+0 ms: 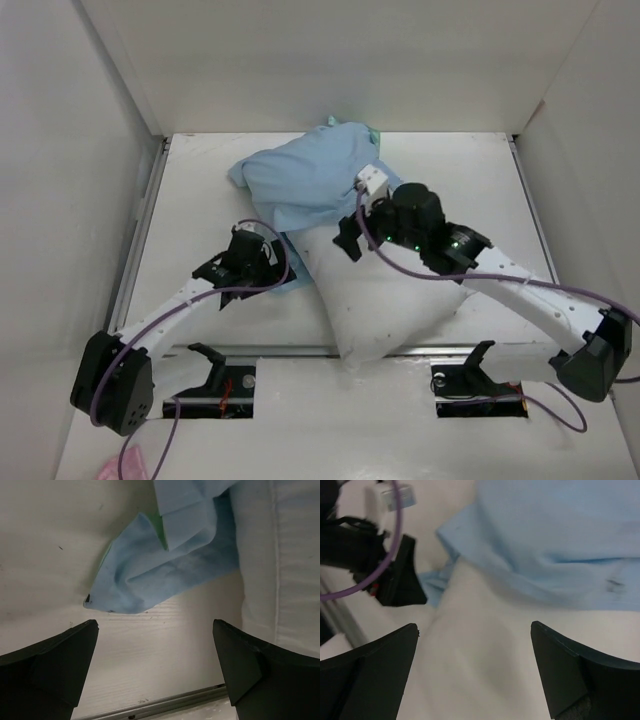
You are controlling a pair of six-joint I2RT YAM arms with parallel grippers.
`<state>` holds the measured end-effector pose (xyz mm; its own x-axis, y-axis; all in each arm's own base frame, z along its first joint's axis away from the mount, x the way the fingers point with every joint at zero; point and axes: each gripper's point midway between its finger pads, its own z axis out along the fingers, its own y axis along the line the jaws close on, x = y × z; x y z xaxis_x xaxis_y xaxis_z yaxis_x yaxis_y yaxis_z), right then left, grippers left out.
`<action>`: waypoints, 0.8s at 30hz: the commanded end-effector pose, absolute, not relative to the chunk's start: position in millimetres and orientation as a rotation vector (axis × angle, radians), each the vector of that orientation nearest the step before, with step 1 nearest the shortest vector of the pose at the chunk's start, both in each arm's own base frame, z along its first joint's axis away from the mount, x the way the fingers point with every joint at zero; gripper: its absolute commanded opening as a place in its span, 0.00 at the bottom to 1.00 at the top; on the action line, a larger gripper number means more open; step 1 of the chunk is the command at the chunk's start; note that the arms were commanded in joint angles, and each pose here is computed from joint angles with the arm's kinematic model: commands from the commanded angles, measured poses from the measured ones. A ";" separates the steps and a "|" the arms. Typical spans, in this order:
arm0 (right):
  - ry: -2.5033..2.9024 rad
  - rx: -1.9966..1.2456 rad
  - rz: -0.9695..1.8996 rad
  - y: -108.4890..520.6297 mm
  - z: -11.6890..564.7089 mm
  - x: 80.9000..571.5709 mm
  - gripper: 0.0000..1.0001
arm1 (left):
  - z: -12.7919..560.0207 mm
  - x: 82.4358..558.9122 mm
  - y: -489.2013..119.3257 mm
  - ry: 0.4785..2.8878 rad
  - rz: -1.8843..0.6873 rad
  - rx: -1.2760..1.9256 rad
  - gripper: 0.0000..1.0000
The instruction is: Put the pillow into the pillowcase
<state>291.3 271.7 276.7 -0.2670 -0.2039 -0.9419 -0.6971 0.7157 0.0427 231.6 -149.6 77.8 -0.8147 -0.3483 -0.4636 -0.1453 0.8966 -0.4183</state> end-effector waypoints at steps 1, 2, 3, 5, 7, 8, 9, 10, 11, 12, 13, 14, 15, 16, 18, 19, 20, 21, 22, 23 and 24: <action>1.877 -0.931 0.548 296.5 247.0 256.7 0.99 | 99.5 249.9 -175.1 2.346 -0.724 -0.329 1.00; 1.931 -0.926 0.531 302.7 229.7 258.3 0.99 | 88.3 245.6 -172.9 2.358 -0.716 -0.331 1.00; 1.944 -0.931 0.505 306.8 221.5 260.4 0.99 | 83.3 246.1 -173.1 2.360 -0.715 -0.332 1.00; 1.962 -0.899 0.445 313.3 209.7 273.8 0.99 | 81.6 254.3 -177.3 2.332 -0.731 -0.326 1.00; 2.028 -0.875 0.381 319.3 184.2 288.8 0.99 | 68.6 257.8 -178.3 2.360 -0.705 -0.304 1.00; 2.049 -0.806 0.302 314.1 180.7 302.2 0.99 | 68.7 264.7 -178.7 2.348 -0.686 -0.290 1.00; 2.081 -0.785 0.254 316.4 162.9 311.7 0.99 | 67.7 271.6 -177.1 2.347 -0.651 -0.291 1.00; 2.102 -0.752 0.218 314.9 155.7 317.2 0.95 | 62.7 275.4 -175.1 2.358 -0.617 -0.291 1.00; 2.096 -0.676 0.153 310.3 156.2 329.5 0.85 | 48.2 277.8 -173.2 2.401 -0.572 -0.305 1.00; 2.102 -0.672 0.131 310.6 152.0 333.2 0.71 | 41.9 280.4 -171.8 2.417 -0.542 -0.300 1.00; 2.125 -0.620 0.119 309.1 145.4 335.1 0.39 | 41.6 286.3 -174.8 2.423 -0.538 -0.300 1.00; 2.130 -0.564 0.106 305.9 146.4 337.5 0.01 | 26.1 285.9 -174.0 2.471 -0.500 -0.283 1.00; 2.113 -0.505 0.074 298.7 155.1 341.6 0.00 | 23.1 288.9 -175.5 2.481 -0.494 -0.284 1.00; 2.060 -0.469 0.119 298.6 175.6 341.6 0.00 | 25.7 297.4 -179.5 2.467 -0.498 -0.269 0.96; 2.009 -0.481 0.181 301.9 196.9 338.1 0.00 | 16.0 305.1 -181.6 2.480 -0.478 -0.274 0.77; 1.980 -0.469 0.215 300.7 213.6 334.8 0.00 | 14.8 309.5 -183.5 2.483 -0.472 -0.261 0.64; 1.965 -0.489 0.234 301.7 220.2 332.2 0.00 | 22.6 321.8 -189.8 2.461 -0.485 -0.259 0.50; 1.945 -0.483 0.258 302.6 228.9 331.0 0.00 | 15.2 325.2 -191.1 2.480 -0.468 -0.244 0.35; 1.933 -0.507 0.292 305.8 234.6 326.9 0.00 | 14.1 326.4 -195.8 2.490 -0.463 -0.216 0.00; 1.890 -0.482 0.321 305.8 251.4 326.8 0.00 | 23.7 337.7 -201.8 2.471 -0.474 -0.214 0.00; 1.874 -0.467 0.323 304.2 258.2 327.5 0.00 | 27.8 342.0 -201.5 2.461 -0.460 -0.202 0.00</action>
